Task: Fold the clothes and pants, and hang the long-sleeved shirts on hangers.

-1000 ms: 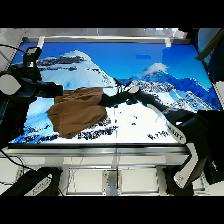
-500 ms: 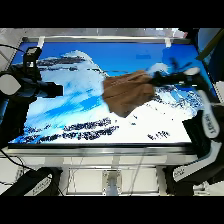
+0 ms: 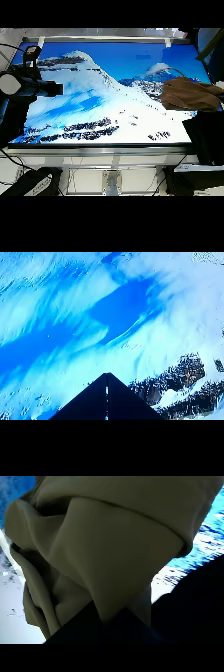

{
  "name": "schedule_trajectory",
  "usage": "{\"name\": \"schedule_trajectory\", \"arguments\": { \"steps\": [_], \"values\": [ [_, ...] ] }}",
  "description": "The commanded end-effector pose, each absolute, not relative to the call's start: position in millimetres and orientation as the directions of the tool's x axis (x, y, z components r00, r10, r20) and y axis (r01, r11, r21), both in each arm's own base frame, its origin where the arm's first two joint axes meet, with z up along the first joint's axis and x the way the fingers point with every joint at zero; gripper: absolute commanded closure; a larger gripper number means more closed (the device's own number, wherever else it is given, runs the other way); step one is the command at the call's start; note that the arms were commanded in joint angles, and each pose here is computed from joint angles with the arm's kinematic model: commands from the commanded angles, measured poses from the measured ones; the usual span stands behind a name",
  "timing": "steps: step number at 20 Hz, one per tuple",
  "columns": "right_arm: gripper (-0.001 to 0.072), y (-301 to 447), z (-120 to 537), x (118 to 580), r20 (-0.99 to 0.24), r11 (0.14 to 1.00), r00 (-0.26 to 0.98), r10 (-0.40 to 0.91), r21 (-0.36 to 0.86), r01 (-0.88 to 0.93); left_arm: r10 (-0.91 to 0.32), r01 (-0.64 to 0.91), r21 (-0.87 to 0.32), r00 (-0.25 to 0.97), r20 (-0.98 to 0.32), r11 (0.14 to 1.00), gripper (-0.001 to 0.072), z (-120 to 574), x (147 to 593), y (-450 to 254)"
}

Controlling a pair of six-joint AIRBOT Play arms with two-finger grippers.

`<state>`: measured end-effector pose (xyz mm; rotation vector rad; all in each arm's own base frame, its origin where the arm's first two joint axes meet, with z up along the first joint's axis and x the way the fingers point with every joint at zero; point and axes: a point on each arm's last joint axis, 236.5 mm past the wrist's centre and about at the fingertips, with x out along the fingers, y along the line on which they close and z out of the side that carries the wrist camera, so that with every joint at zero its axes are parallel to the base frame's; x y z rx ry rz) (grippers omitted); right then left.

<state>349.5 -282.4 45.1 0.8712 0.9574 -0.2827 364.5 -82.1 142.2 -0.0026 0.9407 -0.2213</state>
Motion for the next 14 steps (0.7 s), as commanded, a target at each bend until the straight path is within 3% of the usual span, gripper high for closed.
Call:
{"name": "schedule_trajectory", "arguments": {
  "steps": [1, 4, 6, 7, 10, 12, 14],
  "values": [
    [0.0691, -320.5, 33.6, 268.4, -0.878, 0.569, 0.466, 0.11, 0.44, 0.694, -0.192, 0.187, -0.099, 0.582, -0.79, 0.977, 0.0698, 144.6, 367.9, -82.7],
    [0.0662, -319.3, 31.2, 253.8, -0.888, 0.555, 0.44, 0.131, 0.434, 0.71, -0.191, 0.187, -0.098, 0.582, -0.79, 0.977, 0.0698, 144.6, 368.0, -82.4],
    [0.0394, -297.2, 37.3, 260.2, -0.863, 0.544, 0.455, 0.219, 0.495, 0.678, -0.192, 0.188, -0.099, 0.582, -0.79, 0.977, 0.0698, 144.6, 367.9, -82.7],
    [0.035, -280.7, 46.0, 266.6, -0.827, 0.509, 0.482, 0.288, 0.559, 0.655, -0.192, 0.188, -0.099, 0.582, -0.79, 0.977, 0.0698, 144.7, 368.0, -82.7],
    [0.0348, -229.5, 100.8, 301.5, -0.641, 0.381, 0.611, 0.463, 0.767, 0.516, -0.191, 0.188, -0.098, 0.582, -0.79, 0.977, 0.0698, 144.5, 367.9, -82.6],
    [0.0348, -192.9, 150.0, 325.1, -0.545, 0.411, 0.669, 0.506, 0.834, 0.369, -0.191, 0.188, -0.098, 0.582, -0.791, 0.977, 0.0698, 144.5, 367.8, -82.6],
    [0.0348, -148.8, 184.6, 335.5, -0.531, 0.494, 0.662, 0.529, 0.827, 0.269, -0.191, 0.187, -0.099, 0.579, -0.792, 0.977, 0.0698, 144.0, 367.2, -82.6]
  ]
}}
